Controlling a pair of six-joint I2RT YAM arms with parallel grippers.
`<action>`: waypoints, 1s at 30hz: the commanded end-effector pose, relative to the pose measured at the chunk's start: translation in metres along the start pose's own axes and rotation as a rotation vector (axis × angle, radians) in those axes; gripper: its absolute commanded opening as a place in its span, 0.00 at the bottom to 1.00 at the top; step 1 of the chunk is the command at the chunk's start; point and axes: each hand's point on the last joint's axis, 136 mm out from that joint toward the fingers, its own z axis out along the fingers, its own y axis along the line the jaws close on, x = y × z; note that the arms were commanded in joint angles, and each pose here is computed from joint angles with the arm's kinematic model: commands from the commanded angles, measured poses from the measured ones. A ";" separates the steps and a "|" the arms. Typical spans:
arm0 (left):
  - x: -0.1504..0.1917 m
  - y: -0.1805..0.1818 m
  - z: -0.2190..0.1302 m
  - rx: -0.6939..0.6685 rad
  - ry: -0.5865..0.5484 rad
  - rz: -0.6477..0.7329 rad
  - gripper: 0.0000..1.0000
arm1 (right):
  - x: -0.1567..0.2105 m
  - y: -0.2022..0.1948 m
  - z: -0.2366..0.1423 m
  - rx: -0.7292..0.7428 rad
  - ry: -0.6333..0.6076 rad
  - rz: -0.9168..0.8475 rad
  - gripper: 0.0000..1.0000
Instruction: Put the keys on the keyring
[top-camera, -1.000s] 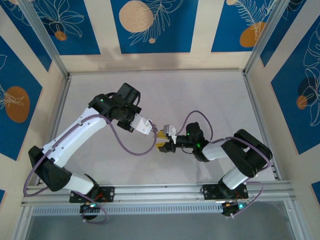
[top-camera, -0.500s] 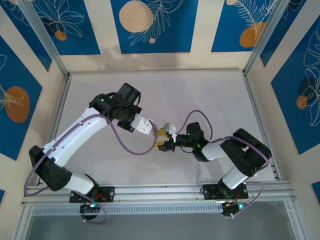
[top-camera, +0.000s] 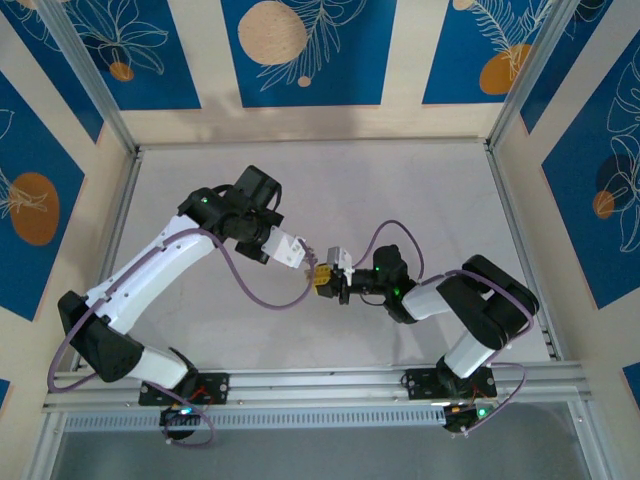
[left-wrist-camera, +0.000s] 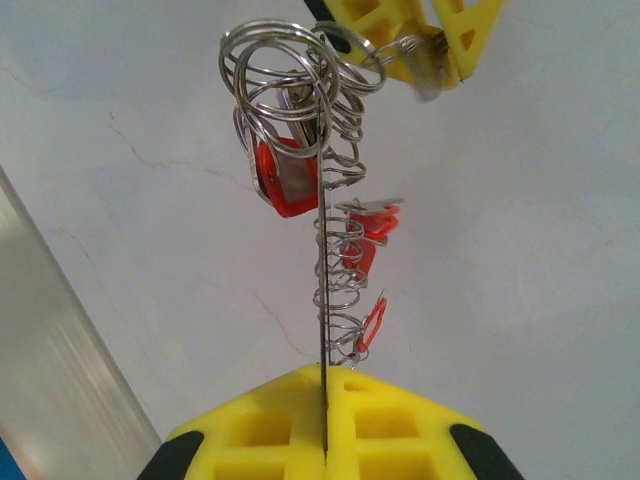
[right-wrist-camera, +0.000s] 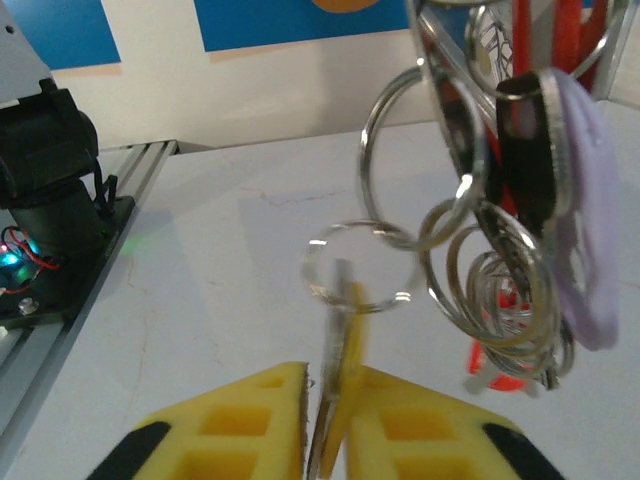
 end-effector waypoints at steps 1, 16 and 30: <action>-0.006 0.006 -0.008 -0.044 -0.025 0.010 0.00 | -0.009 0.001 0.001 -0.016 -0.028 -0.027 0.10; 0.016 0.006 0.012 -0.023 0.001 -0.055 0.00 | -0.015 0.005 -0.037 0.037 0.083 0.030 0.00; 0.021 -0.003 0.017 0.046 0.043 -0.047 0.00 | -0.015 -0.028 -0.086 0.226 0.131 0.114 0.00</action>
